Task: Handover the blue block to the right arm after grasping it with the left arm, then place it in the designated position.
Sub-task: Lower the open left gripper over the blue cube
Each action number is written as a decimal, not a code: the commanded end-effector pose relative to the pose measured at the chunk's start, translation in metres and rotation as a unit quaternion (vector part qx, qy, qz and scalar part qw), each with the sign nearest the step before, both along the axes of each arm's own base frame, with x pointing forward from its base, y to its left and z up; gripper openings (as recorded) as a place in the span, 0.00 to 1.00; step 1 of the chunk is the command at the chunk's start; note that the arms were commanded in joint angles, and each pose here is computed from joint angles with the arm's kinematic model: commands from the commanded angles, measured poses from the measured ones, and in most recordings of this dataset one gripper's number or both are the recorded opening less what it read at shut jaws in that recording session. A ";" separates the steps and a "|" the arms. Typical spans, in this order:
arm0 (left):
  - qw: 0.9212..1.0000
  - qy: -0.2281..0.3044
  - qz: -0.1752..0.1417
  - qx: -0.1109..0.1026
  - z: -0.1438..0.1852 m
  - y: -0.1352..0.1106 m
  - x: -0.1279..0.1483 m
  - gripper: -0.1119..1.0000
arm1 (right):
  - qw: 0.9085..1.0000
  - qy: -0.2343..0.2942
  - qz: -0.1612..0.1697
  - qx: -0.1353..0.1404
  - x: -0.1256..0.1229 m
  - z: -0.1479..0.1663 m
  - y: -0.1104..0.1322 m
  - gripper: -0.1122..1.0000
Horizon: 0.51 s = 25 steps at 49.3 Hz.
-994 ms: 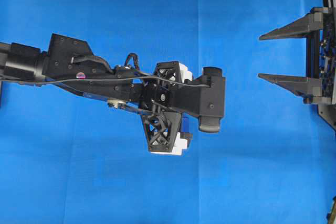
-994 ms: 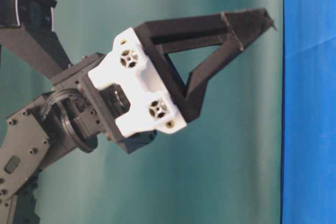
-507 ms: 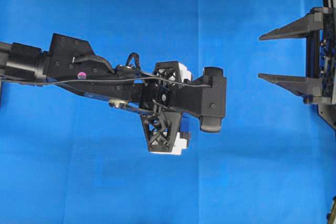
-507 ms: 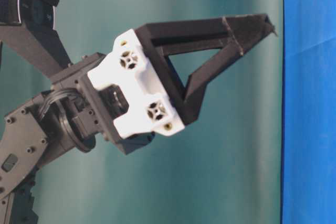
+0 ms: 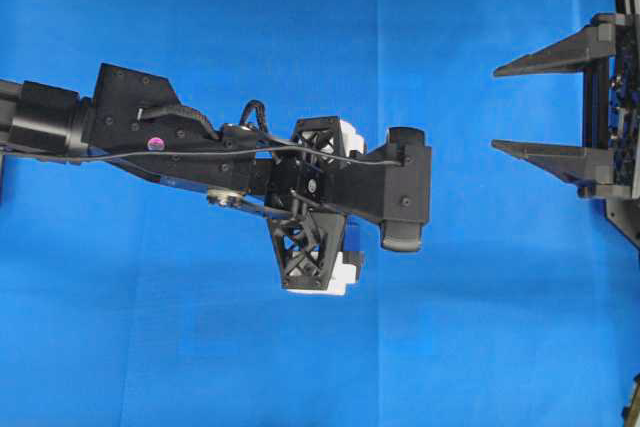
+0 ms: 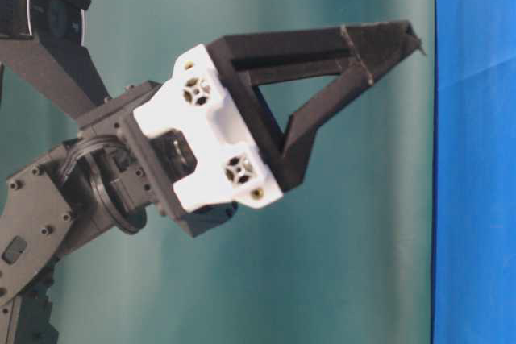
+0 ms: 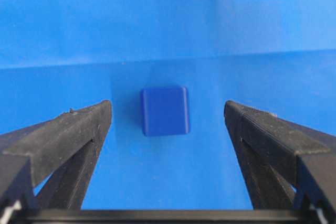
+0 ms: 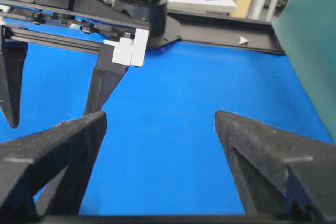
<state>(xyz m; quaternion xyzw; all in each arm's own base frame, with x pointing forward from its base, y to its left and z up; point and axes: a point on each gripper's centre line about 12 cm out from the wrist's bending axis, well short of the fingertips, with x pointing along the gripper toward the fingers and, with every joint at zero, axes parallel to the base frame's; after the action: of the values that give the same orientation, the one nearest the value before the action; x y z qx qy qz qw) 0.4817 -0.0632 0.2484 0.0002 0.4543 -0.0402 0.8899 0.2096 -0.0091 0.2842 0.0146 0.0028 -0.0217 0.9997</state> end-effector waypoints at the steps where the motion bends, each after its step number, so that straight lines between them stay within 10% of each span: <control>1: 1.000 -0.021 -0.001 -0.003 0.017 -0.001 0.001 0.93 | 1.000 -0.009 -0.002 0.002 0.002 0.007 -0.001 0.97; 25: 1.000 -0.019 0.000 -0.003 0.015 -0.001 0.000 0.93 | 1.000 -0.009 -0.002 0.002 0.002 0.007 -0.001 0.97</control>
<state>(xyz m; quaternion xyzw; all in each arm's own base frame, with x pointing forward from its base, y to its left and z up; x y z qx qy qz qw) 0.4816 -0.0639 0.2484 -0.0001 0.4543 -0.0405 0.8899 0.2095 -0.0094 0.2842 0.0146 0.0027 -0.0225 0.9996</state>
